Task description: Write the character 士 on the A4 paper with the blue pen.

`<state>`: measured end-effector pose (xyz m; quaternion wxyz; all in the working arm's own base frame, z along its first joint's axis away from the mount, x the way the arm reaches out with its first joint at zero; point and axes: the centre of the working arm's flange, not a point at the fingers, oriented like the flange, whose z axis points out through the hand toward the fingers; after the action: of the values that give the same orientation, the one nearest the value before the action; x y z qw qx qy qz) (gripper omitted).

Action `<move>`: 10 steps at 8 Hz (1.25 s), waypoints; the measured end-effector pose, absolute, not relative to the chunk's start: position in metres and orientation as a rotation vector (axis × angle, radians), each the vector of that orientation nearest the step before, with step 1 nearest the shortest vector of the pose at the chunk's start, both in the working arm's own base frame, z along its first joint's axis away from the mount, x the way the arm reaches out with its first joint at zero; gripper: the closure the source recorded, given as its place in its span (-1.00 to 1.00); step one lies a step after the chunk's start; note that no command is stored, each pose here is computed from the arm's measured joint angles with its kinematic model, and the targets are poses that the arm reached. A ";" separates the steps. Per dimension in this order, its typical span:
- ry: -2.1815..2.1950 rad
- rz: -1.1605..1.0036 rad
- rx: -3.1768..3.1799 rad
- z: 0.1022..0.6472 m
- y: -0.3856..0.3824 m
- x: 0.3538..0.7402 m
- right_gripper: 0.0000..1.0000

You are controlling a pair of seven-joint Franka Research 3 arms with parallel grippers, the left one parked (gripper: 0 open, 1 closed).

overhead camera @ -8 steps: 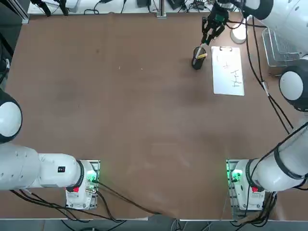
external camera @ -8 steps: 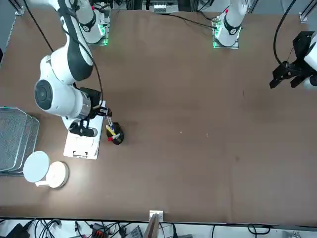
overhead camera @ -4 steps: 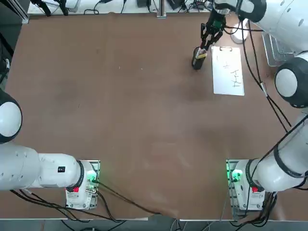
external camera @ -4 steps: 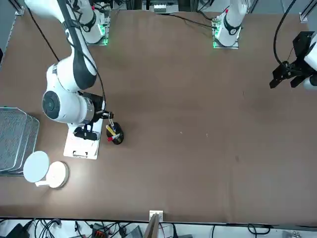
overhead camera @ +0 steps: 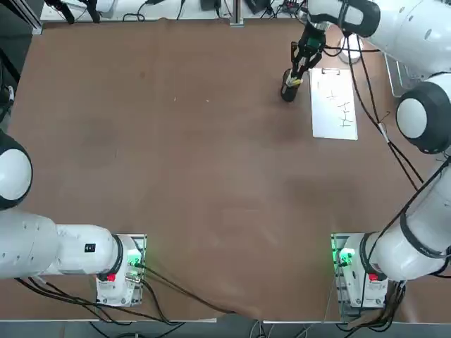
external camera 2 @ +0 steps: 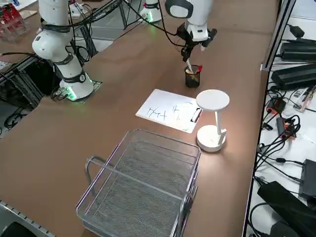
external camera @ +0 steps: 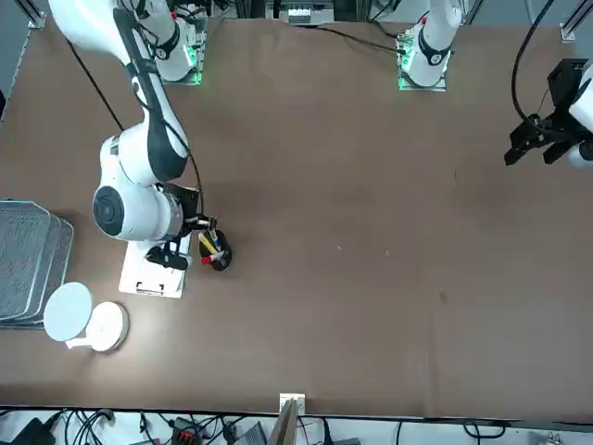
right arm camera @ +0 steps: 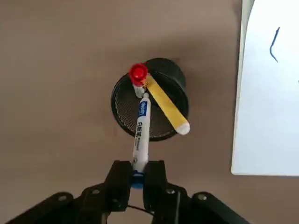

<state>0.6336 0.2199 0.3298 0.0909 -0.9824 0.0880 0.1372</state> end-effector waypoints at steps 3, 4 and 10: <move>0.260 0.408 -2.921 0.320 0.223 0.633 0.39; 0.259 0.405 -2.921 0.321 0.224 0.633 0.08; 0.147 0.115 -3.031 0.431 0.215 0.631 -1.00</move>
<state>0.6308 0.2151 0.4308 0.0525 -0.9967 0.0485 0.0378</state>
